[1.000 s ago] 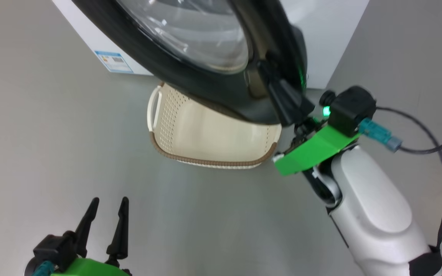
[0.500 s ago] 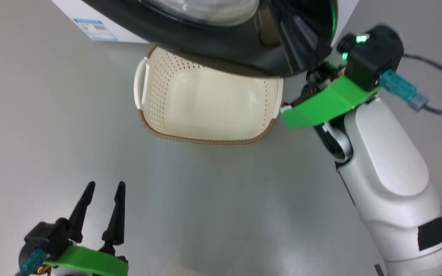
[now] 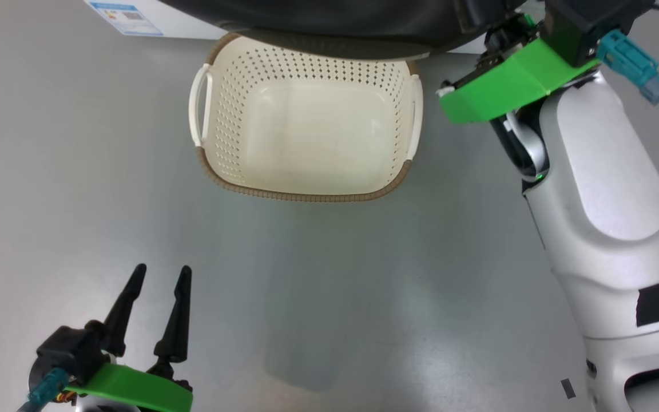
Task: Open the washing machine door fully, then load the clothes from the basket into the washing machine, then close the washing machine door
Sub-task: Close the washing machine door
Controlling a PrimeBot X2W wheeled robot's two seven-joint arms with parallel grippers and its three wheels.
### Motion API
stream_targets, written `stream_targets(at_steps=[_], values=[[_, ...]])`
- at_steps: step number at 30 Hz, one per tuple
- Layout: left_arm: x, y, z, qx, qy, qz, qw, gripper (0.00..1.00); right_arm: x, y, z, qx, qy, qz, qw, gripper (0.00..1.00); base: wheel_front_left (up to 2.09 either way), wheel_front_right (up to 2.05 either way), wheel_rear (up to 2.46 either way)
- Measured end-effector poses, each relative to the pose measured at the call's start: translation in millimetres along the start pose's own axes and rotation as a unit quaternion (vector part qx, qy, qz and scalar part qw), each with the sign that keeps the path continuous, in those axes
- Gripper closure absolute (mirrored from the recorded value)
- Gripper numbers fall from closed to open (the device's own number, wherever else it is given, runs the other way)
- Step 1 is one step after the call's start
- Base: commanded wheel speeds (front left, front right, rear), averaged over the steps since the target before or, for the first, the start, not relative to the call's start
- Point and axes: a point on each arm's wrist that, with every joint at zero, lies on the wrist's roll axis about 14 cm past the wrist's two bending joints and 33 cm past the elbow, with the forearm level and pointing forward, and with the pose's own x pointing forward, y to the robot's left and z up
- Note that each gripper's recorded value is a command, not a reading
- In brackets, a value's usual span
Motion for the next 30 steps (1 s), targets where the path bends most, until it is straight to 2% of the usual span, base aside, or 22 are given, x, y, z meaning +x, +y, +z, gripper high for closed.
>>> stream_targets(at_steps=[15, 24, 30], values=[[-11.4, 10.4, 0.0, -0.004, 0.003, 0.02, 1.0, 0.0, 34.4, -23.8, 2.5, -0.075, -0.006, -0.006, 0.997, 1.0, 0.0, 0.0, 0.0], [-17.9, 15.2, 0.6, 0.0, 0.003, 0.027, 1.0, 0.0, 41.8, -74.1, 12.1, -0.118, -0.002, -0.06, 0.991, 1.0, 0.0, 0.0, 0.0], [-21.1, 15.9, -2.6, -0.001, 0.008, 0.029, 1.0, 0.0, 41.9, -73.7, 3.2, -0.119, 0.009, -0.062, 0.991, 1.0, 0.0, 0.0, 0.0]])
